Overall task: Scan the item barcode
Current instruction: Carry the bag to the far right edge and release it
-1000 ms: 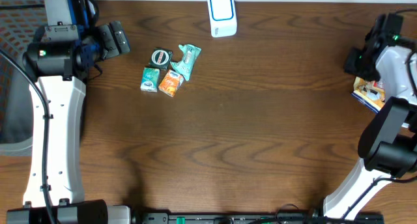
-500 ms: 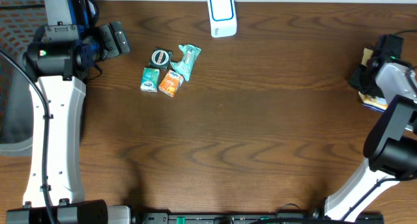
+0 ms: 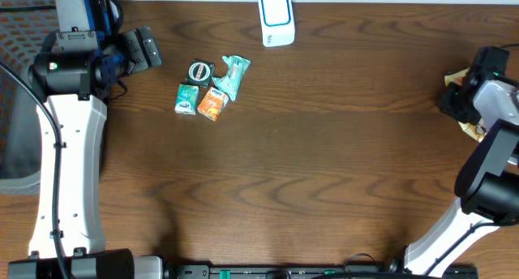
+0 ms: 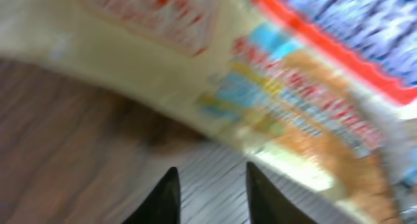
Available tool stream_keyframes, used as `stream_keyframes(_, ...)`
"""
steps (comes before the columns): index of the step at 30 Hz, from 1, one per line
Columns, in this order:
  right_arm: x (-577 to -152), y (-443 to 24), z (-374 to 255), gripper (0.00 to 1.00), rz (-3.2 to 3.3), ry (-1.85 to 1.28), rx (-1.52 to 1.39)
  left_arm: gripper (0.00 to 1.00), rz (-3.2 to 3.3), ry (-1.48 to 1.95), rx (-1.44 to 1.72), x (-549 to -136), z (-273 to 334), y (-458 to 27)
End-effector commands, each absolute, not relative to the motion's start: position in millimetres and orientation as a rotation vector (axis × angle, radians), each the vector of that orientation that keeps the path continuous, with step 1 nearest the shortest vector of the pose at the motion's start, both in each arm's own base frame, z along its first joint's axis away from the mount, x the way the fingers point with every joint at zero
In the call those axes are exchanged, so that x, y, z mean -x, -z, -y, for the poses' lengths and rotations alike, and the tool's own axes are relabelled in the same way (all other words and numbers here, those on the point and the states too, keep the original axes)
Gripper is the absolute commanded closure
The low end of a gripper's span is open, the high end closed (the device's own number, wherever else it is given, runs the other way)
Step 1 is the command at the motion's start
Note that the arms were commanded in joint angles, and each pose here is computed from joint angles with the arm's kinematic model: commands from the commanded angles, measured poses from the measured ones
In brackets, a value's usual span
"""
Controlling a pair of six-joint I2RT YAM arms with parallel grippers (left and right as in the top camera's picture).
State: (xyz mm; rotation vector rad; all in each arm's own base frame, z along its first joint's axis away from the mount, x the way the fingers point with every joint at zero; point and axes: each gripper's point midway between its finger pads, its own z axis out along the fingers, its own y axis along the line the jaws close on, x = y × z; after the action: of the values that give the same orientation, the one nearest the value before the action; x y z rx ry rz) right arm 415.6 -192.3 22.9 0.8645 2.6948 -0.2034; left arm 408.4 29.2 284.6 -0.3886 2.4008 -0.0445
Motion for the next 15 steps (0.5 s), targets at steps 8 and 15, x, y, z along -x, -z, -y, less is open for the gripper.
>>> stream_keyframes(8,-413,4,203,0.73,-2.700,0.255,-0.952,0.02,-2.410,0.032,0.405,-408,-31,-280)
stream_keyframes(15,-410,14,244,0.73,-2.628,0.350,-1.020,0.02,-2.410,0.032,0.405,-408,-31,-280)
